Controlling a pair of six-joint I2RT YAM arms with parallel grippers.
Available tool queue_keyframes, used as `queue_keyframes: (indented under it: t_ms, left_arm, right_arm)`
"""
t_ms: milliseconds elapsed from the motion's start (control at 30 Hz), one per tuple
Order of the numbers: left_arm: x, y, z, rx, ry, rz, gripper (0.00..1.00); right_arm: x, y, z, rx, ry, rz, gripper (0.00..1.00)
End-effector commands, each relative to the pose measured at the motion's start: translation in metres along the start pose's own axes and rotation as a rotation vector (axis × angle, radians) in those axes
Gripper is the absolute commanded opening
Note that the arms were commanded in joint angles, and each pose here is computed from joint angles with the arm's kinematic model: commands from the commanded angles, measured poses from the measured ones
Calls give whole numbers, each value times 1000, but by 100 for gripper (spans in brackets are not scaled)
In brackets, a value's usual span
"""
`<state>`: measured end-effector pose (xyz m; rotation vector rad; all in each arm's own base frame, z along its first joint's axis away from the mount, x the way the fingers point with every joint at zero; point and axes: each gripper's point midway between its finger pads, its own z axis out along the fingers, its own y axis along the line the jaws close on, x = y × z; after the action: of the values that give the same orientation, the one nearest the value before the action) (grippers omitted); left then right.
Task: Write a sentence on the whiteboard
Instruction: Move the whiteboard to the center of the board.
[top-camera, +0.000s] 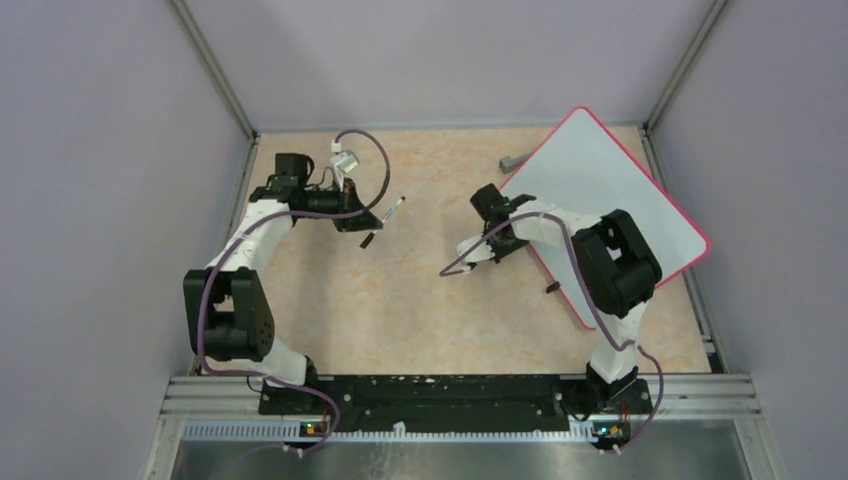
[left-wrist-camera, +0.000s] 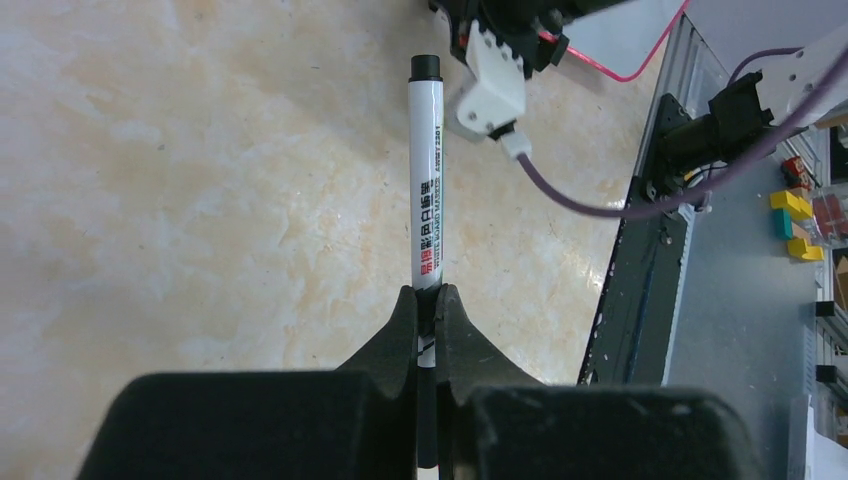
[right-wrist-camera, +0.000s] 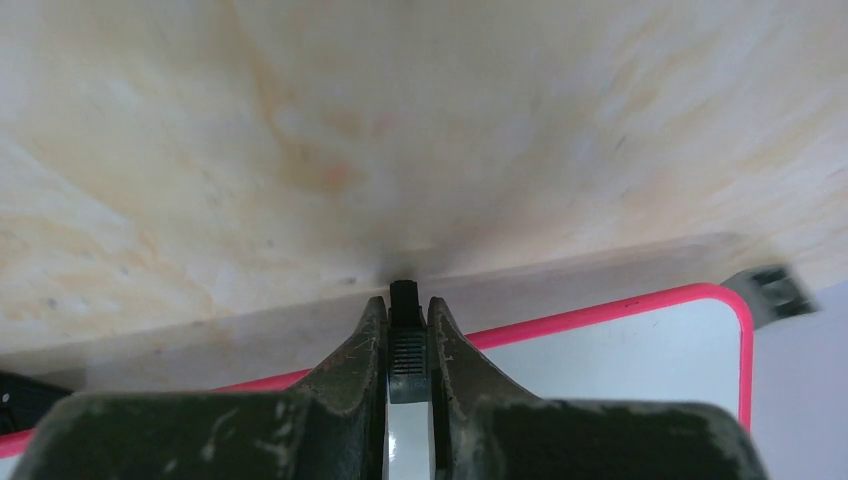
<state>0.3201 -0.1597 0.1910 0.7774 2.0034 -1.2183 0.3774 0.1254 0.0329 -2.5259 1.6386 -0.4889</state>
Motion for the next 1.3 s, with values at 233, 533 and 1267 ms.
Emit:
queue_keyframes:
  t_ms: [233,533,1267]
  left_arm:
    - [-20,26,-24,-96,-80,-38,0]
    - [-17,31,-32,-137,-92,-66,0]
    - [-26,28,-36,-173,-127,-79,0]
  right_arm:
    - [-143,-34,-17,318,-45,-431,0]
    - [-137,-26,-34,563,55,-513,11]
    - [-133,-16,-146,474,-560,931,47]
